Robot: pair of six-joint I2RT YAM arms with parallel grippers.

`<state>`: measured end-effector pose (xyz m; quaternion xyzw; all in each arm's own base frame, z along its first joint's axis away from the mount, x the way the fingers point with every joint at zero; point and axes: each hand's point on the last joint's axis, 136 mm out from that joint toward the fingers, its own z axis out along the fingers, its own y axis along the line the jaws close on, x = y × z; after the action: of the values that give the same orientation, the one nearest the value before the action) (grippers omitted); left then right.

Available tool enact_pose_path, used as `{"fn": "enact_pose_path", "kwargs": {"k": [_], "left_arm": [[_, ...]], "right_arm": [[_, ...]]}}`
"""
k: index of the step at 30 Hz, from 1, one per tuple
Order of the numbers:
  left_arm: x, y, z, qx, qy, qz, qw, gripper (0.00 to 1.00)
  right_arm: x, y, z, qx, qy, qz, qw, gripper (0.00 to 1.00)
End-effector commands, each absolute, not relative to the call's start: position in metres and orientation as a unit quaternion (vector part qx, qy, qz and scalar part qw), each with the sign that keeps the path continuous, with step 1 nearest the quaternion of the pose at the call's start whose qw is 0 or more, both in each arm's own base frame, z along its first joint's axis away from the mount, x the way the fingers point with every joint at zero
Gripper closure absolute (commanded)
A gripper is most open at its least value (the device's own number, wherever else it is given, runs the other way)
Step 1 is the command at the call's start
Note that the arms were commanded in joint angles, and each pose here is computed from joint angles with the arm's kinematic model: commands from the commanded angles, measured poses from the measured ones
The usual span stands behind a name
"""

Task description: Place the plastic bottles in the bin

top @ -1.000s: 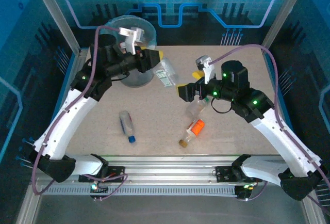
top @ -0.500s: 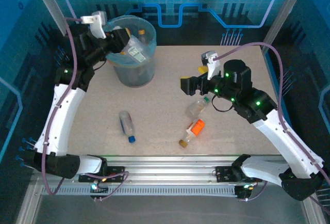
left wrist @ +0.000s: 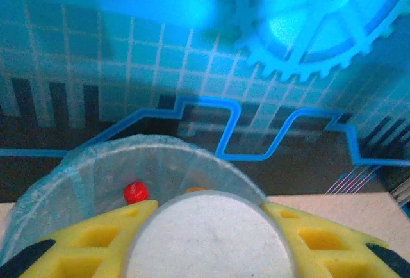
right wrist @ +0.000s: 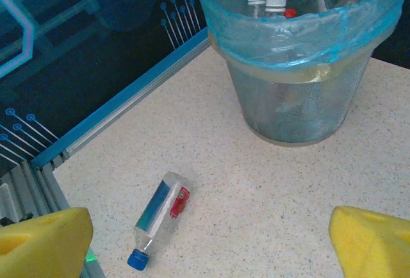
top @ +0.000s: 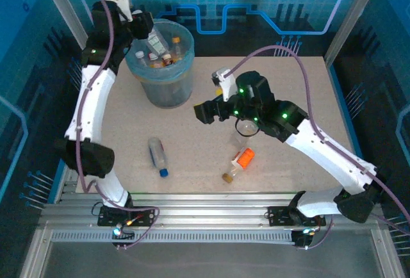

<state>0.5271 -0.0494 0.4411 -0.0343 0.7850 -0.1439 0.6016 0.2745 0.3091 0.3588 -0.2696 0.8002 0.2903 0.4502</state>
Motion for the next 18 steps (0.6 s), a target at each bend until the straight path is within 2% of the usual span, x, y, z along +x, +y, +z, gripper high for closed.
{"fn": "enact_pose_path", "kwargs": {"k": [1,13,18], "left_arm": [[0.539,-0.045,0.424,-0.016,0.803,-0.113,0.585,1.00],[0.561,-0.053,0.337,0.011,0.859,-0.113,0.500,1.00],[0.558,-0.048,0.340,0.016,0.857,-0.093,0.507,1.00]], "right_arm": [[0.274,0.314,0.368,-0.284,0.794,0.279,0.460,0.04],[0.279,0.310,0.348,-0.292,0.809,0.247,0.447,0.03],[0.280,0.312,0.344,-0.294,0.813,0.244,0.439,0.03]]}}
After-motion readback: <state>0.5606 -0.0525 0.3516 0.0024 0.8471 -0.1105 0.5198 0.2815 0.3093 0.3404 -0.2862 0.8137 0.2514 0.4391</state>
